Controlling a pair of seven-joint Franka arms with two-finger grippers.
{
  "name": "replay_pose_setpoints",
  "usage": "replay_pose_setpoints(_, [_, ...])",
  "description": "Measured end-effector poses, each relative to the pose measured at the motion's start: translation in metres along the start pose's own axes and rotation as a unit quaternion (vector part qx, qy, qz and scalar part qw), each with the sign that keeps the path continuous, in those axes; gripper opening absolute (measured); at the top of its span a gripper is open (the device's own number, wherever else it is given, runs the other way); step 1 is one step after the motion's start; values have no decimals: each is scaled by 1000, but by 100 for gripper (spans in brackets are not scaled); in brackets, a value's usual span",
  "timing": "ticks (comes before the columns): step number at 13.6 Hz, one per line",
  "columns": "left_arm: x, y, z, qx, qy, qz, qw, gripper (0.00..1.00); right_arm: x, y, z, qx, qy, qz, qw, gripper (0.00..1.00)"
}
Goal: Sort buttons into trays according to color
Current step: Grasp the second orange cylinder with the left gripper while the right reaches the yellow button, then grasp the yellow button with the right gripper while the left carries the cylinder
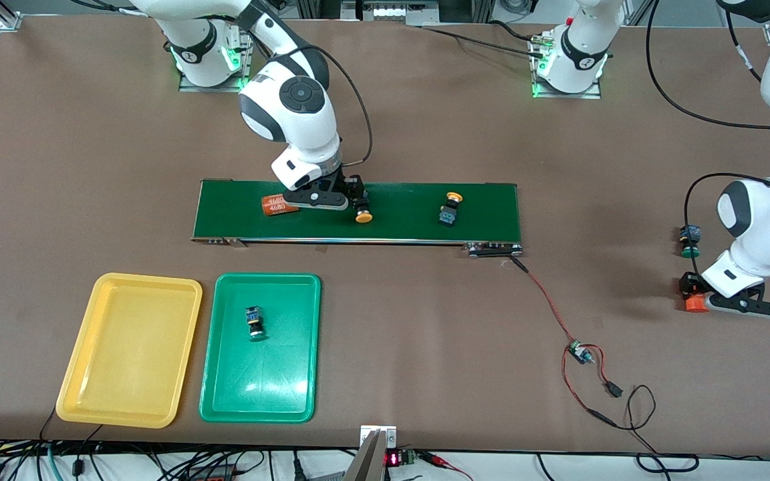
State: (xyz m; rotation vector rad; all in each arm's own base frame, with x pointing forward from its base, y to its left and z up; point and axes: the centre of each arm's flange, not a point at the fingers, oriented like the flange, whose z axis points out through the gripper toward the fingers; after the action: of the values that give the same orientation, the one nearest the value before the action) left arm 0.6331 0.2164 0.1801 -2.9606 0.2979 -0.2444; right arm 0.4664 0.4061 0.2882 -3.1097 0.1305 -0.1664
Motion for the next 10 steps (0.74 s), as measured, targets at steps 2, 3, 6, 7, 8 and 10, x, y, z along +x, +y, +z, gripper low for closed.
replay_pose_setpoints(2, [2, 0, -1, 0, 2, 0, 1000, 50, 0, -2, 10, 3, 0, -8, 1000, 100])
replay_pose_setpoints(3, [4, 2, -2, -1, 4, 1, 1000, 50, -1, -1, 14, 0, 1, -13, 1000, 100])
replay_pose_setpoints(6, [18, 19, -15, -16, -27, 14, 999, 50, -2, -2, 24, -1, -1, -20, 1000, 100])
replay_pose_setpoints(7, [24, 29, -28, -25, -53, 22, 998, 50, -2, -2, 26, 0, -2, -20, 1000, 100])
replay_pose_setpoints(8, [33, 41, -48, -31, -77, 33, 996, 50, -2, -2, 26, 0, -2, -20, 1000, 100])
replay_pose_setpoints(10, [49, 75, -95, -41, -108, 58, 992, 50, -2, -2, 27, 1, -3, -20, 1000, 100])
